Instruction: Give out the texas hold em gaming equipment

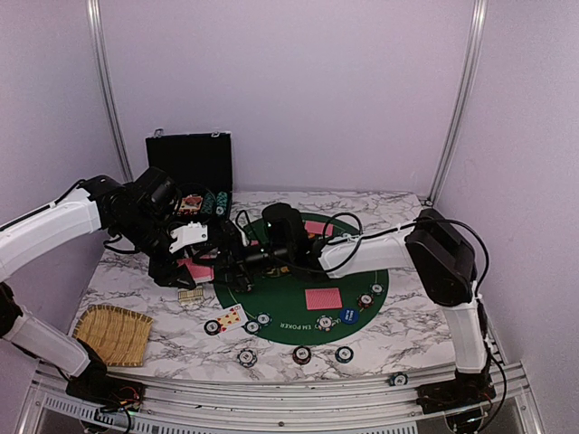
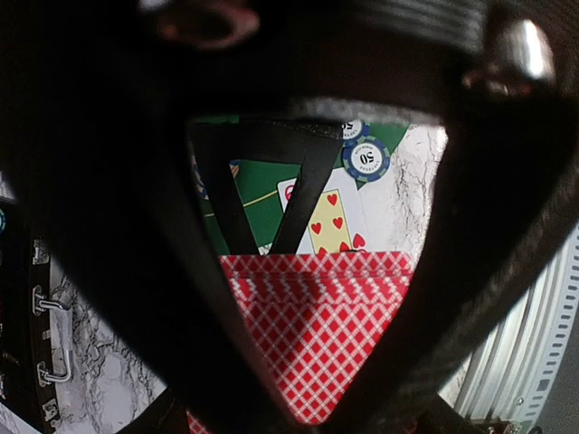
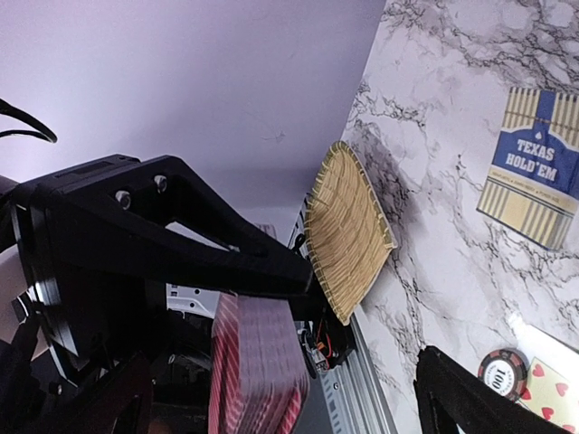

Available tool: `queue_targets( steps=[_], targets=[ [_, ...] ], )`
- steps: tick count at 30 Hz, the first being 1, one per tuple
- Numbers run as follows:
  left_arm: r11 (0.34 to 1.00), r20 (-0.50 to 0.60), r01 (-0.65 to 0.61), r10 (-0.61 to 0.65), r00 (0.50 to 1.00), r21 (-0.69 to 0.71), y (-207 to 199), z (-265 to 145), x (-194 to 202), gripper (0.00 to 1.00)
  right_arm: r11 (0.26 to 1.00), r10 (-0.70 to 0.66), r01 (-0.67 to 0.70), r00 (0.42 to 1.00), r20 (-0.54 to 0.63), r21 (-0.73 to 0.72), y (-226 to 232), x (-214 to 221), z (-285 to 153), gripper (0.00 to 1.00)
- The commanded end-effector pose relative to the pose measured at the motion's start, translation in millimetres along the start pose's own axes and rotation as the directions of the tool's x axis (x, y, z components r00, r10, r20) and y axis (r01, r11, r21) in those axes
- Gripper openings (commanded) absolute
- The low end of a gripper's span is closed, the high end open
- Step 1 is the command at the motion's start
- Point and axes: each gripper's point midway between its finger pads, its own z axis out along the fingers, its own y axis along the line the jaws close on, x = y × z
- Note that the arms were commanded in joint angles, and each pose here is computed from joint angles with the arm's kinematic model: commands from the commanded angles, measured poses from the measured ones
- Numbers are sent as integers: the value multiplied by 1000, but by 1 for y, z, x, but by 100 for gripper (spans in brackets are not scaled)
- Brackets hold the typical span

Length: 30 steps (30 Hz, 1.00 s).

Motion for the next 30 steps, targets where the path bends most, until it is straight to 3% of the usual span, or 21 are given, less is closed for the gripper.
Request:
queue_targets(
  steps=[1, 8, 17, 30],
  targets=[
    [1000, 33, 0, 1, 999, -22, 7, -5, -11, 0, 999, -20, 18, 999, -28, -50, 14, 3, 17, 99],
    [999, 40, -5, 6, 999, -32, 8, -9, -13, 0, 999, 10, -12, 998, -59, -31, -2, 6, 32, 99],
    [999, 49, -9, 11, 999, -40, 7, -13, -13, 0, 999, 49, -50, 997, -57, -8, -17, 3, 35, 83],
    [999, 50, -15, 18, 999, -48, 7, -15, -13, 0, 997, 64, -64, 998, -10, 43, -31, -1, -4, 75]
  ],
)
